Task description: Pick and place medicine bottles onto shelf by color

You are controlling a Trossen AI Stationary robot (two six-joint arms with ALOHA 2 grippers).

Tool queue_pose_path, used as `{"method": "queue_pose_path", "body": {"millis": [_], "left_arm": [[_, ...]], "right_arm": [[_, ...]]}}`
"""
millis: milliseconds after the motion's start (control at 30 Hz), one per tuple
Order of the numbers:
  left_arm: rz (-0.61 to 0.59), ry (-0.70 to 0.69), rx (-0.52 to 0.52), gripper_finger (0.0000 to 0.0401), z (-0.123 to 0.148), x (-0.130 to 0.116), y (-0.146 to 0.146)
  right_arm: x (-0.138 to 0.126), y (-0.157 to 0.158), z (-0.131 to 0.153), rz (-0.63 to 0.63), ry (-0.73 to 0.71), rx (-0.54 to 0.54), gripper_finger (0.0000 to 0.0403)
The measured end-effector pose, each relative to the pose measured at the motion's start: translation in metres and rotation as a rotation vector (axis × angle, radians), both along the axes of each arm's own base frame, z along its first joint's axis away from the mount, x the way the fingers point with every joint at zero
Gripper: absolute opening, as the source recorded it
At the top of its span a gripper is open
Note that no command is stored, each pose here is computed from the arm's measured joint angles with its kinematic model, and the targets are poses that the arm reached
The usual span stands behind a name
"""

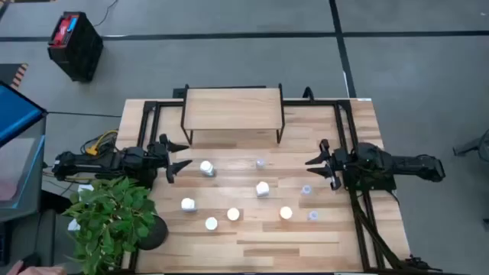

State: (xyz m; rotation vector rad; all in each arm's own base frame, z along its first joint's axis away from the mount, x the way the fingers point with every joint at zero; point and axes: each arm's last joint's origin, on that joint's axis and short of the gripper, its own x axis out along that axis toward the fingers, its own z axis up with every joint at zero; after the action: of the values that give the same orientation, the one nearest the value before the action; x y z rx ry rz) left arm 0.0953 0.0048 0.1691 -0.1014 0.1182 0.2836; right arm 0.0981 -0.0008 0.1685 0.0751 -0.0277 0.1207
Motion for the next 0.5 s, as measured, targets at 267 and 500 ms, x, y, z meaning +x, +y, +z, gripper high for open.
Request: {"method": "queue_pose_path", "body": {"millis": [267,500], "left_arm": [[0.0,0.0,0.0,0.0273,0.0,0.0,0.0],[0.0,0.0,0.0,0.0273,0.0,0.0,0.0]], "right_arm": [[0.0,0.0,0.0,0.0,0.0,0.0,0.0127],[0.0,0.0,0.0,0.0,0.0,0.0,0.0127]]}}
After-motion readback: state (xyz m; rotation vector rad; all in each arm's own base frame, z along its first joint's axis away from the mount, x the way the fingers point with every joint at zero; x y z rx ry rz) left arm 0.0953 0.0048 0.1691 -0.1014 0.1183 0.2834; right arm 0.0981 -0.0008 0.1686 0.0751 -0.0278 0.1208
